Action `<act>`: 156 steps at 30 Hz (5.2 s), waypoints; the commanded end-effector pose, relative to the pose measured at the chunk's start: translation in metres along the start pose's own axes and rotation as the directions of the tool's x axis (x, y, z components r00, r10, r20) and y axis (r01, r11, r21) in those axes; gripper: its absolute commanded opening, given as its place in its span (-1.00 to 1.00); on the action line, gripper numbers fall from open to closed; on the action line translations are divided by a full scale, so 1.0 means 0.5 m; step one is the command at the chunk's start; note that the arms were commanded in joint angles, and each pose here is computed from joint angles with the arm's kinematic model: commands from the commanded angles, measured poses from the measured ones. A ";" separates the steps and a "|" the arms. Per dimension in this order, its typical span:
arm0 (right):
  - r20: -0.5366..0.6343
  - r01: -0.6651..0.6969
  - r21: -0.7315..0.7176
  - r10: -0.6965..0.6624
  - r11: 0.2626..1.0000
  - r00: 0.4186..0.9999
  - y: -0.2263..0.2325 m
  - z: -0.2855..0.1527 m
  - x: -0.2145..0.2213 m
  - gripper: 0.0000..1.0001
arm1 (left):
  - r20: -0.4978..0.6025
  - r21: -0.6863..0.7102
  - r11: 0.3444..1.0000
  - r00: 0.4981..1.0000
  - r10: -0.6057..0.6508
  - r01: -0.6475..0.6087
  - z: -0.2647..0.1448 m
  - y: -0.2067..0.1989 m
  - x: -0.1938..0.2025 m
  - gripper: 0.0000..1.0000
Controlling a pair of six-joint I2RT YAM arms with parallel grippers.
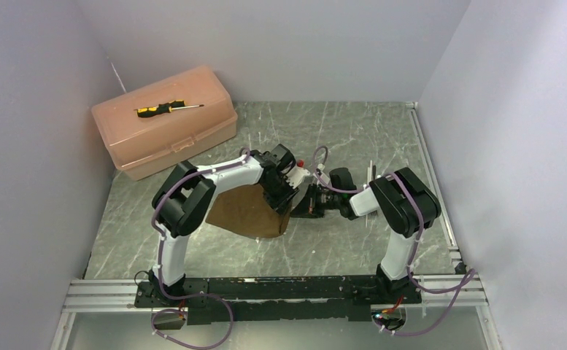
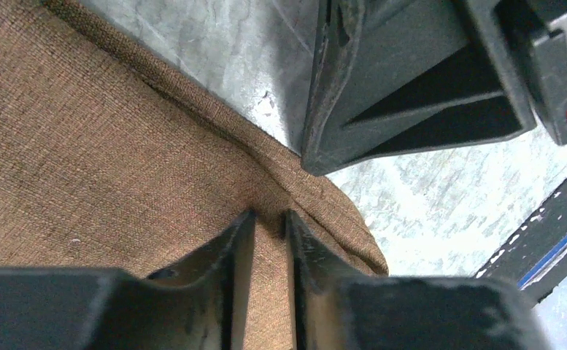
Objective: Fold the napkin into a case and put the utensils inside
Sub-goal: Smooth out the upper triangle-folded napkin at the center of the board, then pick up the lower triangle-folded napkin from the center of the board.
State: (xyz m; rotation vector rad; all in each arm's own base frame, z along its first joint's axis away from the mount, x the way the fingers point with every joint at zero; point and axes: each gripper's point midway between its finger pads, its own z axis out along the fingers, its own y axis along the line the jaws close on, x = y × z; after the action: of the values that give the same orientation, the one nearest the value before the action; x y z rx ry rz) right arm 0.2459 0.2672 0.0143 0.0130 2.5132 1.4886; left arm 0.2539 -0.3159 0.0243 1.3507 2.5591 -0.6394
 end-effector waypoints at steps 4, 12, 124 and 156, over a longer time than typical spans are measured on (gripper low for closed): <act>-0.016 -0.014 -0.004 0.014 1.000 1.000 -0.004 0.008 -0.003 -1.00 | -0.005 0.016 1.000 1.000 0.001 -0.001 0.013 -0.012 -0.014 -0.92; -0.031 -0.032 0.024 0.032 0.999 0.999 -0.014 0.012 -0.003 -1.00 | 0.060 0.058 0.998 0.998 -0.019 0.015 -0.017 -0.036 -0.060 -0.95; 0.032 0.632 0.773 -0.998 0.060 0.055 0.351 -0.278 -0.171 1.00 | 0.293 -0.258 0.965 0.947 0.130 -0.052 -0.304 0.321 -0.128 0.71; -0.388 0.902 0.109 -0.854 -0.417 -0.348 0.153 -0.073 0.048 0.99 | 0.204 -0.162 0.976 0.962 0.180 -0.148 -0.108 0.262 -0.150 0.59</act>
State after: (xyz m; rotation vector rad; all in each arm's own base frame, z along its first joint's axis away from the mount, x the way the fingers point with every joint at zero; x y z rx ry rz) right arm 0.2059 0.2663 0.1006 -1.6684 1.5589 0.0925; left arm 0.3999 -0.2697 0.0433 1.3477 2.3147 -0.5037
